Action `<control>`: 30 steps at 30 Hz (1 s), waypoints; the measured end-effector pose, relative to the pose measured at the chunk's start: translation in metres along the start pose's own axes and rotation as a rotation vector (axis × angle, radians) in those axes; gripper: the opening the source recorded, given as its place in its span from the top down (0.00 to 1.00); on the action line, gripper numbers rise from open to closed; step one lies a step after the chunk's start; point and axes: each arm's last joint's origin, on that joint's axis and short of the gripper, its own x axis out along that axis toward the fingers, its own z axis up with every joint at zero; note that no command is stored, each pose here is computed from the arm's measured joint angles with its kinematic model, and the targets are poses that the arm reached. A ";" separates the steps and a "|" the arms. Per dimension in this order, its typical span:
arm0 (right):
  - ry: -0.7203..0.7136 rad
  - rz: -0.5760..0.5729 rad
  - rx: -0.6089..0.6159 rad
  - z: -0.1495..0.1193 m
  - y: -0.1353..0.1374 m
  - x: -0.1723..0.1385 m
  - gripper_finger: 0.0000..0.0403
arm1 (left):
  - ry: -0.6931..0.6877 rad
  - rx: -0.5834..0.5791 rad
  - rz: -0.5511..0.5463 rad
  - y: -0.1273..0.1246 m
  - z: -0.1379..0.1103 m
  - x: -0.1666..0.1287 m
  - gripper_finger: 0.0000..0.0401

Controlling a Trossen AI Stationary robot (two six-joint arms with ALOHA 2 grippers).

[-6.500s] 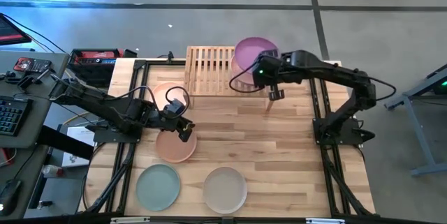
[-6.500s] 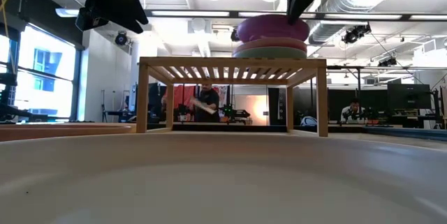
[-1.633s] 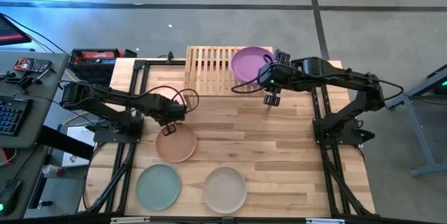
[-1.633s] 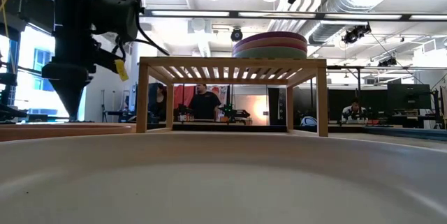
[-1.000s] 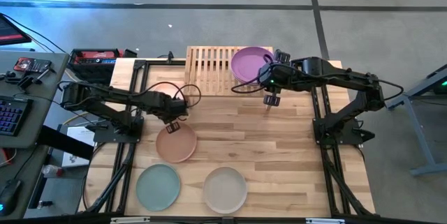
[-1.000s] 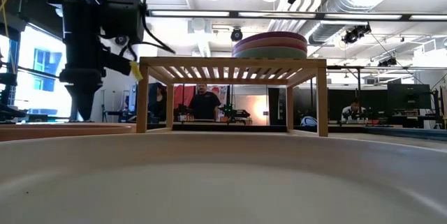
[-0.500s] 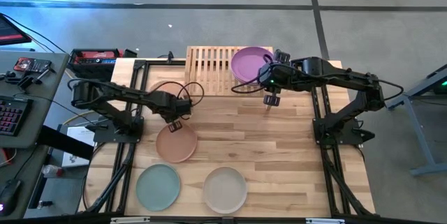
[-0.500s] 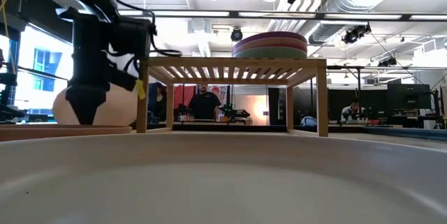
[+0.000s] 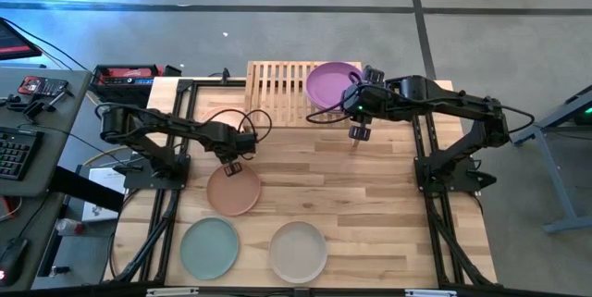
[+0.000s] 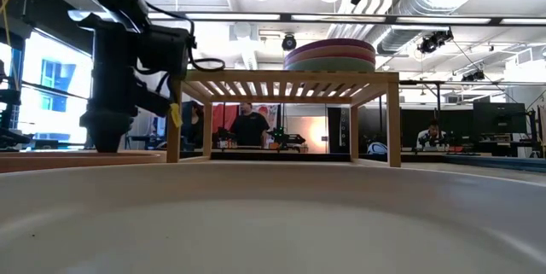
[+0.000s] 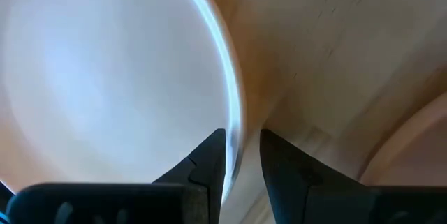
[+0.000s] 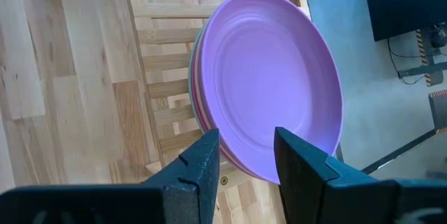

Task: Place and stack plates onto a shelf
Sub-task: Put the white plate on the shelf

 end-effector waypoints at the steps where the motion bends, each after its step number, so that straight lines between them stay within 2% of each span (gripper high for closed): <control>1: 0.000 0.000 0.000 0.000 0.000 0.000 0.72 | -0.001 0.004 0.003 0.000 0.000 0.000 0.80; 9: -0.014 -0.002 0.008 0.001 0.000 0.000 0.72 | -0.003 0.022 0.009 0.003 0.003 0.003 0.81; 17: -0.020 -0.002 0.011 0.002 0.000 0.000 0.72 | -0.004 0.025 0.013 0.003 0.003 0.003 0.98; 30: -0.020 0.000 0.012 0.002 0.000 0.000 0.72 | -0.017 -0.001 0.010 0.002 0.003 -0.005 0.99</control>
